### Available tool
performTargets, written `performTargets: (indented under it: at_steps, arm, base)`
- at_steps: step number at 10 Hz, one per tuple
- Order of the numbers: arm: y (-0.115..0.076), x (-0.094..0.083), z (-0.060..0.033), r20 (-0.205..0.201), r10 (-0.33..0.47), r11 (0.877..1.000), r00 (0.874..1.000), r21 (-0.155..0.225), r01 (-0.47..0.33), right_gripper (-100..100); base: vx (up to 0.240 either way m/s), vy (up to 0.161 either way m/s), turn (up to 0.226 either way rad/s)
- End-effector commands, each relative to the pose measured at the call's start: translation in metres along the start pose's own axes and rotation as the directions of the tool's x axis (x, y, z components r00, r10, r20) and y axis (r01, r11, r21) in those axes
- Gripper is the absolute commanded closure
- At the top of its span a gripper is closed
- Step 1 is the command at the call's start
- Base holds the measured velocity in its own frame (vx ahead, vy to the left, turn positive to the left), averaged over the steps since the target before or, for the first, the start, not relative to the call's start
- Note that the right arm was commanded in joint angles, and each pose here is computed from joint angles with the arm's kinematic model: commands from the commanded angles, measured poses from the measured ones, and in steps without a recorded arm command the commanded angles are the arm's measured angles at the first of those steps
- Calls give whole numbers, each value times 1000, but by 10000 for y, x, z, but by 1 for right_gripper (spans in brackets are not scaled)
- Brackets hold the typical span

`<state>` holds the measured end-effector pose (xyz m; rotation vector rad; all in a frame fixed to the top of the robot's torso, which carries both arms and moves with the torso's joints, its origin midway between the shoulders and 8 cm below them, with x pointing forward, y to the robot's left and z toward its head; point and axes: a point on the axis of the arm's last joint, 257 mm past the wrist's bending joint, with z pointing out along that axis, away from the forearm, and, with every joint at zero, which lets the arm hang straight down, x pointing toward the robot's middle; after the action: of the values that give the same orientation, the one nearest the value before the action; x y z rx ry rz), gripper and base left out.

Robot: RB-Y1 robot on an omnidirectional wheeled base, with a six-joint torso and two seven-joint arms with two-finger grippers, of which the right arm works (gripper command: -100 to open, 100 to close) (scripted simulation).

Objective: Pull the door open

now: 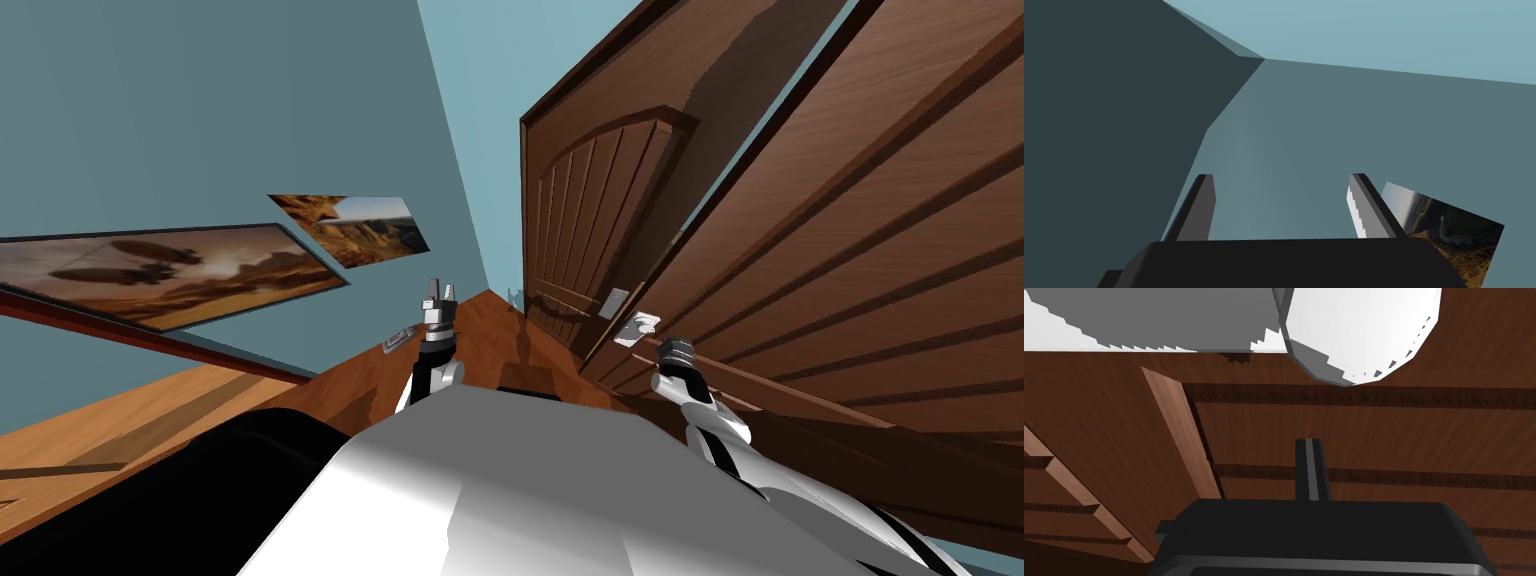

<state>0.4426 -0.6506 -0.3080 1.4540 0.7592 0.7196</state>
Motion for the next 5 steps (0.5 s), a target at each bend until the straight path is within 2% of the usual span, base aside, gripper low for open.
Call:
performTargets:
  at_steps: [1,3,5]
  arm:
    - [24,109,23,-18,4,1000,1000,-5,-4,-100]
    - [55,223,46,-38,7,1000,999,-10,-8,-100]
    - [96,371,74,-65,11,1000,998,-17,-13,-100]
  base:
    - [-201,93,54]
    - [-168,122,39]
    - [-176,169,48]
